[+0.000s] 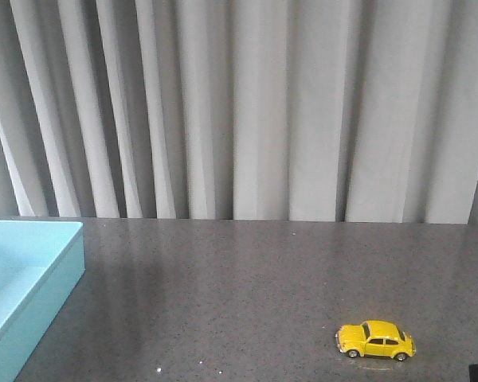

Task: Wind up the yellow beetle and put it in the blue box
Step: 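Lower the right gripper onto the yellow toy car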

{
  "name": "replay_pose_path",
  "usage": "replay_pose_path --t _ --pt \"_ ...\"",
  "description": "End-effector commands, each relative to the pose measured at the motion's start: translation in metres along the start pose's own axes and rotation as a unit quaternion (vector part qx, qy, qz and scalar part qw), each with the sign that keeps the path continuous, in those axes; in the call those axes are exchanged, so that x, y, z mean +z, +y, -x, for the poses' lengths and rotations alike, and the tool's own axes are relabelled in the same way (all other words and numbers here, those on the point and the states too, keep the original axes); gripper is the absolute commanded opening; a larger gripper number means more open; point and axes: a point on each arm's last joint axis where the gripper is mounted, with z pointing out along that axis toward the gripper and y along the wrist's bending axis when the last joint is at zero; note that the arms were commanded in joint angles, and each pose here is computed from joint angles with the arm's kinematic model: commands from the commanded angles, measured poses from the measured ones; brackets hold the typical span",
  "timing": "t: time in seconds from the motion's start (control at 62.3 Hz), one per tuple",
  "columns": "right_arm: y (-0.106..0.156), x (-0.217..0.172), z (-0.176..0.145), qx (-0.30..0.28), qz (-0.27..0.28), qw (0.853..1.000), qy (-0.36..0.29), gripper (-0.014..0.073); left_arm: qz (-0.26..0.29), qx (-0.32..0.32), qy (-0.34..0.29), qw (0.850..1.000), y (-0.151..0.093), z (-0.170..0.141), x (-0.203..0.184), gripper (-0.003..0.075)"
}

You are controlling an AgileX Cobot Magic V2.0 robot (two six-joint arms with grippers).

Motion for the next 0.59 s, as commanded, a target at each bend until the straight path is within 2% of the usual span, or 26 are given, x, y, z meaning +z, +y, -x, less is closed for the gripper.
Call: replay_pose_path --t 0.0,0.16,0.257,0.401,0.578 --pt "0.001 -0.009 0.028 -0.014 0.002 0.999 -0.043 0.0579 -0.004 -0.004 -0.052 0.999 -0.001 0.017 -0.005 0.0560" --pt "0.003 -0.003 0.055 -0.028 0.014 0.999 0.002 0.0579 -0.014 -0.020 -0.055 0.998 -0.002 0.017 -0.006 0.0560" --pt "0.003 0.010 0.066 -0.023 0.023 0.999 0.031 0.0579 -0.025 -0.010 -0.054 0.998 -0.005 0.017 -0.006 0.0560" --pt "0.017 0.032 0.079 -0.049 0.039 0.997 0.053 0.0579 -0.053 0.018 -0.057 0.997 -0.010 0.017 -0.006 0.0560" --pt "0.026 0.067 0.098 -0.050 0.003 0.994 0.093 0.0579 -0.071 0.015 -0.057 0.996 -0.013 0.017 -0.006 0.0560"
